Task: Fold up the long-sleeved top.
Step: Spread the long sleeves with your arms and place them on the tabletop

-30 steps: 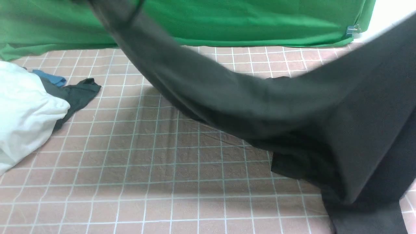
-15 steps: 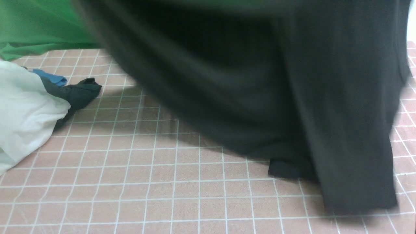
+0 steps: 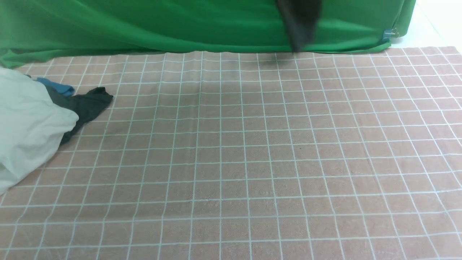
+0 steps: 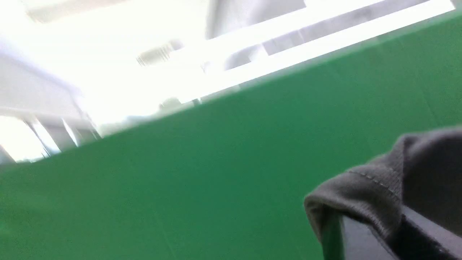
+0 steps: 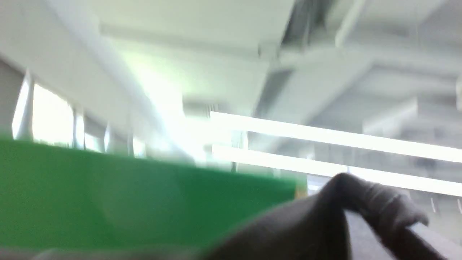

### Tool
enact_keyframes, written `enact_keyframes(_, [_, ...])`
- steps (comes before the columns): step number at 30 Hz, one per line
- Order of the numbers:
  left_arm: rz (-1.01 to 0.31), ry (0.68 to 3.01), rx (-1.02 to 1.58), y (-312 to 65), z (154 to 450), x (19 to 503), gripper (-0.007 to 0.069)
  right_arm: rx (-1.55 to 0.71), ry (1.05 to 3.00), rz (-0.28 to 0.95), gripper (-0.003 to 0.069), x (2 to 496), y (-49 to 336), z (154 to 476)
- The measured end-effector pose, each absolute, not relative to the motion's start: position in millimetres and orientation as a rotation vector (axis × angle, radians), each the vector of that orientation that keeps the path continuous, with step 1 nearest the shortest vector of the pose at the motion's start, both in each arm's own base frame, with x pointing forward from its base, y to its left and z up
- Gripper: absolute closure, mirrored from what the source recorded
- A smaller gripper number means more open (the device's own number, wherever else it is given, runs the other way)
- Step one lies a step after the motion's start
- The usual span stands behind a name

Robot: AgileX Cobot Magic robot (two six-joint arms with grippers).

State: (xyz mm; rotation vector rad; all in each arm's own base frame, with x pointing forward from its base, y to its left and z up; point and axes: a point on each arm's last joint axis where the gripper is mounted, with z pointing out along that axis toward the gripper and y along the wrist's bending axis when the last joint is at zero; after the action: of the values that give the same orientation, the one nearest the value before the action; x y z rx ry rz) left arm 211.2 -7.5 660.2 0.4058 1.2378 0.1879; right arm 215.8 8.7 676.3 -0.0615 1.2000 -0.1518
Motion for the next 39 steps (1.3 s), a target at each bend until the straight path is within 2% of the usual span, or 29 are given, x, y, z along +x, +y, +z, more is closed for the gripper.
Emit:
enact_keyframes(2, [0.15, 1.437, 0.467, -9.9, 627.0, 228.4, 0.0587, -0.083, 1.462, -0.184, 0.0604, 240.3, 8.2, 647.9])
enact_keyframes(5, [0.13, 1.701, 0.542, -14.1, 568.4, 249.7, 0.0587, -0.137, 1.739, -0.195, 0.0604, 273.4, 11.2, 607.9])
enact_keyframes(7, [0.116, 1.926, 0.602, -18.2, 505.3, 258.5, 0.0587, -0.182, 1.947, -0.156, 0.0604, 286.8, 15.4, 570.3])
enact_keyframes(8, [0.109, 1.99, 0.611, -19.0, 484.6, 255.3, 0.0587, -0.196, 2.024, -0.141, 0.0604, 289.8, 16.8, 554.1])
enact_keyframes(10, [0.095, 2.117, 0.593, -19.5, 437.8, 239.3, 0.0587, -0.21, 2.159, -0.083, 0.0604, 273.2, 19.0, 523.2])
enact_keyframes(12, [0.07, 2.189, 0.542, -18.1, 406.0, 218.1, 0.0587, -0.202, 2.263, -0.043, 0.0604, 250.8, 19.0, 494.4])
enact_keyframes(16, [0.025, 2.262, 0.496, -16.6, 358.3, 168.7, 0.0587, -0.193, 2.449, 0.065, 0.0604, 194.7, 20.7, 428.6])
enact_keyframes(21, [-0.019, 2.226, 0.392, -16.1, 348.3, 138.2, 0.0587, -0.197, 2.541, 0.125, 0.0604, 156.6, 21.3, 388.0])
enact_keyframes(25, [-0.071, 2.258, 0.309, -16.3, 348.7, 128.4, 0.0587, -0.195, 2.51, 0.138, 0.0604, 135.1, 20.3, 384.0])
enact_keyframes(30, [-0.164, 2.392, 0.289, -20.7, 332.6, 127.9, 0.0587, -0.193, 2.548, 0.153, 0.0604, 132.0, 20.9, 367.8])
enact_keyframes(34, [-0.262, 2.525, 0.3, -26.7, 309.6, 149.3, 0.0587, -0.179, 2.653, 0.179, 0.0604, 151.0, 23.8, 330.2])
enact_keyframes(36, [-0.264, 2.49, 0.278, -27.7, 303.0, 171.9, 0.0587, -0.167, 2.635, 0.173, 0.0604, 170.9, 25.0, 317.8])
enact_keyframes(38, [-0.24, 2.45, 0.257, -26.8, 299.0, 191.5, 0.0587, -0.15, 2.558, 0.167, 0.0604, 189.1, 25.9, 315.0])
enact_keyframes(39, [-0.184, 2.375, 0.241, -24.4, 300.3, 217.9, 0.0587, -0.13, 2.447, 0.154, 0.0604, 213.2, 26.7, 313.8])
